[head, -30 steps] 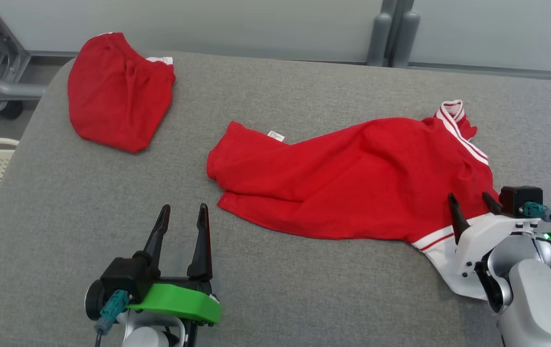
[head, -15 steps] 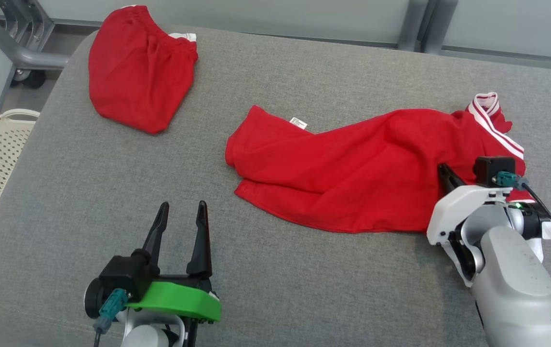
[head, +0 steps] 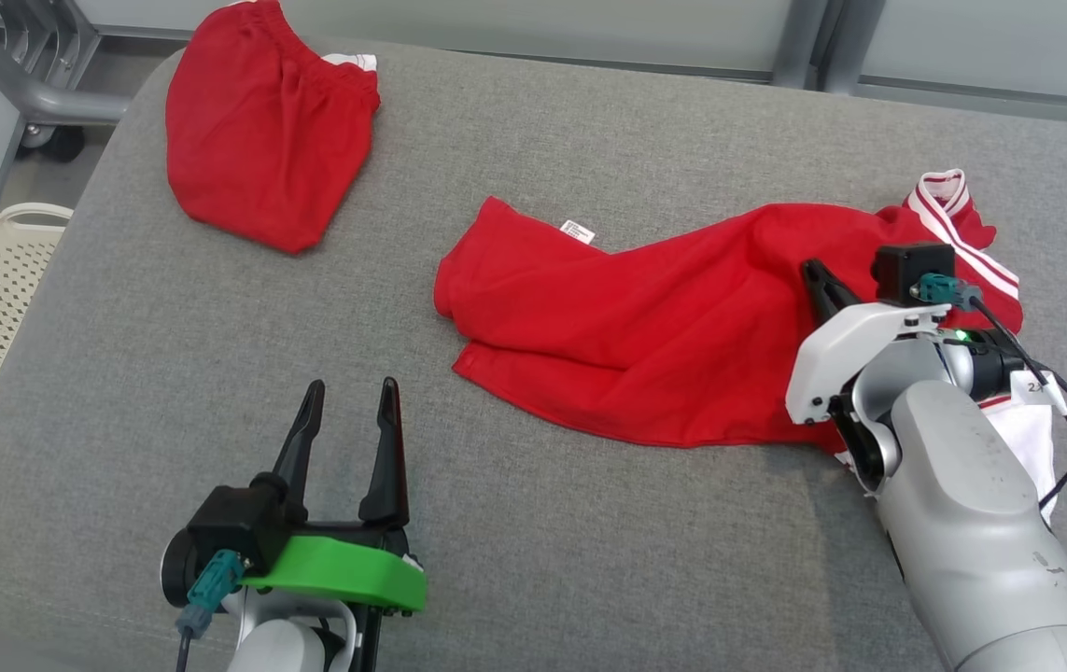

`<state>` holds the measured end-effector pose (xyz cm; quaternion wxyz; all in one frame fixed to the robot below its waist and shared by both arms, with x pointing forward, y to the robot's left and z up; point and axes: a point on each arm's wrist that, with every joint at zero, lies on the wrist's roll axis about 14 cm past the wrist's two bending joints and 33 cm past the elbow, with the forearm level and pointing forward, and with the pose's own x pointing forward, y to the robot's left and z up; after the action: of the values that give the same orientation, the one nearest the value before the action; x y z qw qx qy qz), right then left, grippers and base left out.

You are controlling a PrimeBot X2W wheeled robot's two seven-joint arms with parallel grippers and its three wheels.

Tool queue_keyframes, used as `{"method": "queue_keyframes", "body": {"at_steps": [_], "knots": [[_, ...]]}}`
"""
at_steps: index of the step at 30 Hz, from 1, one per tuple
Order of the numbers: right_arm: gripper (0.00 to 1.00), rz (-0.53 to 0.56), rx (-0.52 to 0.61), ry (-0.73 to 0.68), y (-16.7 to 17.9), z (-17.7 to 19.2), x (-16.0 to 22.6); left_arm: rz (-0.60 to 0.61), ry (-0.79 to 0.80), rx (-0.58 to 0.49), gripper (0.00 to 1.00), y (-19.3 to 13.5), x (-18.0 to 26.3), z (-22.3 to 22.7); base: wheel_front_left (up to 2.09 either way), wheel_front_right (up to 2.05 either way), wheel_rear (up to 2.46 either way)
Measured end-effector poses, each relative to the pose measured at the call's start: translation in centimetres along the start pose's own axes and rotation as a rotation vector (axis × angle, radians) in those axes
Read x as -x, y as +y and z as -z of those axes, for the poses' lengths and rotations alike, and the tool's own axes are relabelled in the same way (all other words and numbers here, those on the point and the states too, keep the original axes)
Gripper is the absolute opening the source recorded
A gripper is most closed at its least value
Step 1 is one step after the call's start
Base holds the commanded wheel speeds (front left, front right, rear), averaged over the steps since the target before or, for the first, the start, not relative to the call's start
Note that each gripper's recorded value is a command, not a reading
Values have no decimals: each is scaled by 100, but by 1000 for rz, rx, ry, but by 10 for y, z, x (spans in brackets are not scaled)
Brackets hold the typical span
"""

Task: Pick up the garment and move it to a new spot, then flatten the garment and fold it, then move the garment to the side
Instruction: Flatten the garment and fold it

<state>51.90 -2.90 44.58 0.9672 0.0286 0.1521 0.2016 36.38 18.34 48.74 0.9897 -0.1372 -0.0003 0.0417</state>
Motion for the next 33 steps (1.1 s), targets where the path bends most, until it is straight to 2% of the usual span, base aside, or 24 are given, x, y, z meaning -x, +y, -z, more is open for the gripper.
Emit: {"method": "queue_keyframes", "body": {"at_steps": [1,2,12,18,27,28,30,33], "knots": [[69,-4,4,-7,2,-2,-1,-2,-1,0,100,1,0,0,0,0,0],[100,-8,9,-10,3,-3,-2,-3,-1,1,100,1,0,0,0,0,0],[100,28,55,-48,-10,-8,9,1,-10,6,100,-2,-3,-3,0,0,0],[100,86,139,61,-36,8,17,20,-3,9,100,-8,-6,0,0,0,0],[100,74,180,188,-35,28,4,0,5,6,100,-1,-5,2,0,0,0],[43,70,185,191,-34,28,1,-4,4,6,100,0,-5,1,0,0,0],[0,59,188,197,-30,28,-5,-16,4,7,100,3,-4,1,0,0,0],[0,39,188,181,-22,22,-14,-30,7,6,100,8,-3,2,0,0,0]]}}
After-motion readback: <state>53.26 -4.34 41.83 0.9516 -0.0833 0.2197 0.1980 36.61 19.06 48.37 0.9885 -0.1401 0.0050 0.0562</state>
